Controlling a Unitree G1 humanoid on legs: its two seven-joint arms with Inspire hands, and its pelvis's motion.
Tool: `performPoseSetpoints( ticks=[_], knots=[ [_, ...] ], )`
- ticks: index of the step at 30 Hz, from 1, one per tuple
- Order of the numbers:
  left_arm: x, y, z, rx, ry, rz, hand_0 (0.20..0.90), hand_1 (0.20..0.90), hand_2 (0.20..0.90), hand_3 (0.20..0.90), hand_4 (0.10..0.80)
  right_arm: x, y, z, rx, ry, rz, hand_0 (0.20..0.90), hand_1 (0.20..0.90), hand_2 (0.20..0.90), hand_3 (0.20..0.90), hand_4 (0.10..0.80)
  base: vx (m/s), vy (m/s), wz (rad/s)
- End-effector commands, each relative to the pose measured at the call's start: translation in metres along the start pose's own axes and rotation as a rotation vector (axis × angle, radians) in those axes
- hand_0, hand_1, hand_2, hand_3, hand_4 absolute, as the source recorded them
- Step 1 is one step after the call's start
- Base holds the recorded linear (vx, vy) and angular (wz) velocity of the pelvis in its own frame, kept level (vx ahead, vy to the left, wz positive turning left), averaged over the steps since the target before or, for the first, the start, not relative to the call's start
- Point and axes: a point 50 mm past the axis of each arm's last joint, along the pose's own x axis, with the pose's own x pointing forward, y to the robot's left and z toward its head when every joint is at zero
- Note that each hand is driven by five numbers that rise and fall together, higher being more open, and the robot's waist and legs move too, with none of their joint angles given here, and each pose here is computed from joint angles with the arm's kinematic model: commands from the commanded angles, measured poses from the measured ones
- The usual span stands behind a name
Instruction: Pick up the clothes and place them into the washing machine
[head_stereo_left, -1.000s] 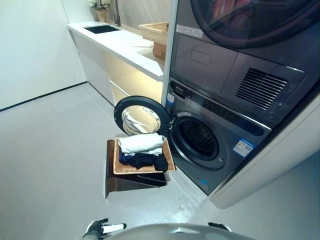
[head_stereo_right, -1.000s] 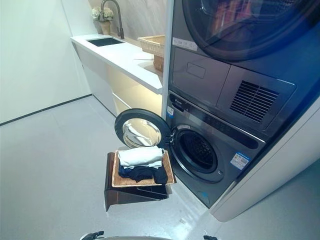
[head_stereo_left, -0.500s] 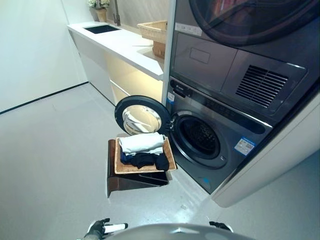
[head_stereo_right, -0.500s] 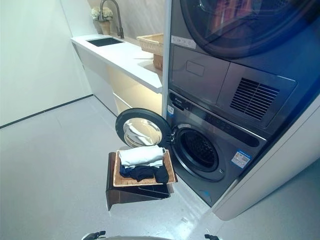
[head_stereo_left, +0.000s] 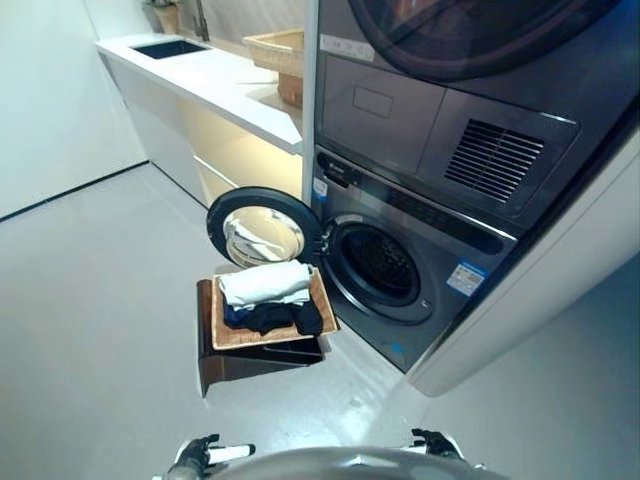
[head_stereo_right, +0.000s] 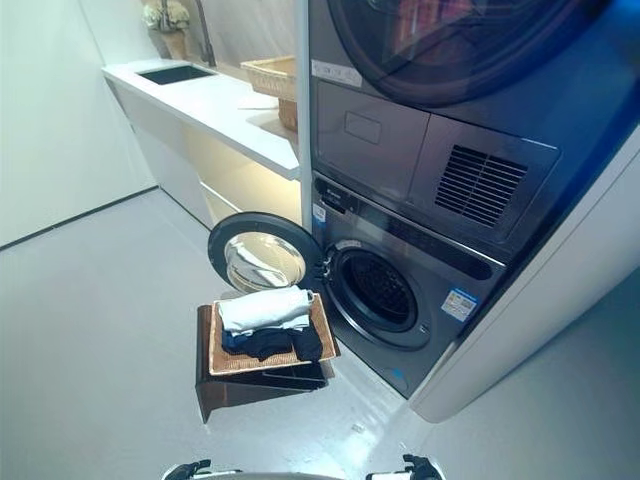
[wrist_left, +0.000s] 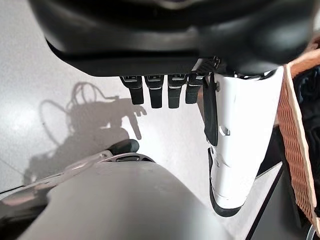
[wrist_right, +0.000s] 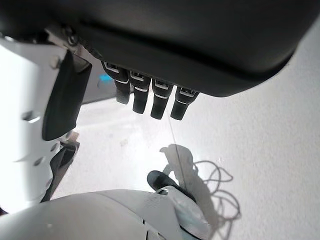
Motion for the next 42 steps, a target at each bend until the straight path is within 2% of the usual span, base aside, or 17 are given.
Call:
performPoseSetpoints(
  ticks=[1,9,16,21,28,34,38,42],
  knots=[
    [0.003,-0.017,0.054,-0.059,-0.137,-0.022,0.9,0.9,0.9,0.9,0.8,0.004,-0.039,0.011,-0.036,-0.021,-0.13,0.9,0.9,0.9,0.9,0.8,-0.065,-0.142,0.09],
    [0.003,-0.009,0.044,-0.153,-0.099,0.007,0.9,0.9,0.9,0.9,0.8,0.001,-0.061,-0.003,0.064,0.04,-0.217,0.9,0.9,0.9,0.9,0.8,0.117,0.073,0.28],
    [0.003,-0.008,0.056,-0.133,-0.145,0.005,0.9,0.9,0.9,0.9,0.8,0.0,-0.053,-0.015,0.092,0.09,-0.194,0.9,0.9,0.9,0.9,0.8,0.238,0.273,-0.31],
    [0.003,-0.003,0.065,-0.135,-0.171,0.02,0.9,0.9,0.9,0.9,0.8,0.005,-0.035,0.021,0.045,-0.026,-0.129,0.9,0.9,0.9,0.9,0.8,0.085,0.163,-0.22],
    [0.003,-0.007,0.064,-0.134,-0.165,0.025,0.9,0.9,0.9,0.9,0.8,0.006,-0.029,0.065,0.02,-0.185,-0.114,0.9,0.9,0.9,0.9,0.8,0.049,0.026,-0.09],
    [0.003,-0.003,0.07,-0.087,-0.181,0.037,0.9,0.9,0.9,0.9,0.8,0.006,-0.035,0.06,0.026,-0.166,-0.132,0.9,0.9,0.9,0.9,0.8,0.165,0.121,0.1],
    [0.003,0.01,0.077,-0.036,-0.206,0.068,0.9,0.9,0.9,0.9,0.8,0.006,-0.035,0.059,0.001,-0.166,-0.125,0.9,0.9,0.9,0.9,0.8,0.16,0.084,0.03],
    [0.003,0.014,0.079,-0.051,-0.208,0.087,0.9,0.9,0.9,0.9,0.8,0.006,-0.037,0.06,-0.012,-0.163,-0.132,0.9,0.9,0.9,0.9,0.8,0.18,-0.116,0.01]
  ],
)
